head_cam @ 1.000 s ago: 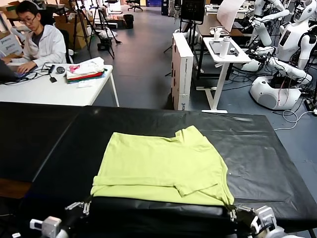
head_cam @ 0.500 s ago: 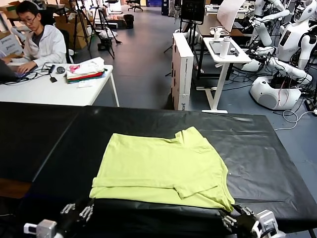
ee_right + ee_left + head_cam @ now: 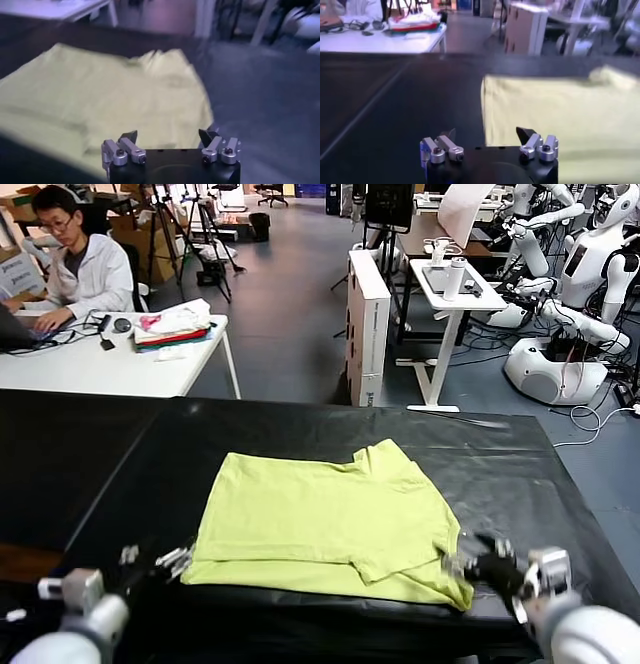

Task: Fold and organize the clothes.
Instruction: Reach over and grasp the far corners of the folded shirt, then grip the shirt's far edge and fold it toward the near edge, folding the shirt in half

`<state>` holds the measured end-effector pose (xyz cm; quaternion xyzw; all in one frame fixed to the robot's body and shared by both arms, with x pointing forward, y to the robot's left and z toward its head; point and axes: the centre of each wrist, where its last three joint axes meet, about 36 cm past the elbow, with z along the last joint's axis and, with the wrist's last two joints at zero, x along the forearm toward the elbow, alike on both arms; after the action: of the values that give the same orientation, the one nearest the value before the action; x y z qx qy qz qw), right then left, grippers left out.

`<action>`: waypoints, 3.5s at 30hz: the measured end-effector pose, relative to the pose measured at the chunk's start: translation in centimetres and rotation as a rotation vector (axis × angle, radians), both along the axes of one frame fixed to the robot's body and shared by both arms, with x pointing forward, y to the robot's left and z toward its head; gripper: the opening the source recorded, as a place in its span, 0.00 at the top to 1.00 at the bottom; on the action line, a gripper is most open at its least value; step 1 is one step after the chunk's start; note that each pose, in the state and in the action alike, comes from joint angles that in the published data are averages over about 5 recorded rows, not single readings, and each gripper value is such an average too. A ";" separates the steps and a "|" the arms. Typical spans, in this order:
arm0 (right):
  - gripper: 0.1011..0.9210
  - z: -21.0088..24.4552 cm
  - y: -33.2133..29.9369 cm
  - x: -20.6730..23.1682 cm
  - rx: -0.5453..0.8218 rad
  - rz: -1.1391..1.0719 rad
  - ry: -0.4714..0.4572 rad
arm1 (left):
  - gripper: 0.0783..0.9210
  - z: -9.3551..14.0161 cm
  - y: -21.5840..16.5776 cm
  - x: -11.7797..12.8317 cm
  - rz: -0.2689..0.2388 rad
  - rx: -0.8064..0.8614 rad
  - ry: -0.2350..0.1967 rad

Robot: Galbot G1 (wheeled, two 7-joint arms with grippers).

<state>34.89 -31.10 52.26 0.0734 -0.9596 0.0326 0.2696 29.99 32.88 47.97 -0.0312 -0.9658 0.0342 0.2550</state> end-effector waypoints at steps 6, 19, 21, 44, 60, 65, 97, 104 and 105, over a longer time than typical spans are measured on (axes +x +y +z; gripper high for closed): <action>0.95 -1.3 0.3 6.6 -0.007 -0.011 -0.019 | 0.92 0.7 1.3 7.2 0.002 -0.087 0.022; 0.95 -5.4 3.2 16.3 -0.010 -0.017 0.055 | 0.62 -0.2 1.7 19.9 -0.038 -0.098 0.085; 0.95 -5.9 3.7 17.3 -0.008 -0.015 0.067 | 0.39 -0.3 1.7 21.2 -0.043 -0.087 0.089; 0.26 -6.9 6.1 20.8 -0.020 0.007 0.096 | 0.04 -3.1 0.1 26.2 -0.042 -0.086 0.157; 0.02 -7.1 5.1 19.6 0.026 0.022 0.094 | 0.92 -3.8 -0.3 26.1 -0.070 -0.070 0.167; 0.02 -6.4 4.1 18.2 0.075 0.038 0.015 | 0.86 -4.2 -0.3 26.3 -0.068 -0.069 0.166; 0.45 -2.1 1.8 1.1 -0.049 0.108 0.057 | 0.02 2.0 1.3 11.4 -0.121 -0.071 -0.010; 0.02 -3.2 1.9 -1.0 -0.062 0.119 0.111 | 0.17 2.1 1.7 8.0 -0.135 -0.031 0.034; 0.02 -3.4 1.9 -1.2 -0.063 0.120 0.119 | 0.24 1.9 1.6 7.5 -0.136 -0.028 0.041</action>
<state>33.64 -29.18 48.91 0.1242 -0.9343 0.0746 0.3258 37.50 34.53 49.91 -0.0996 -0.9555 0.0310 0.2761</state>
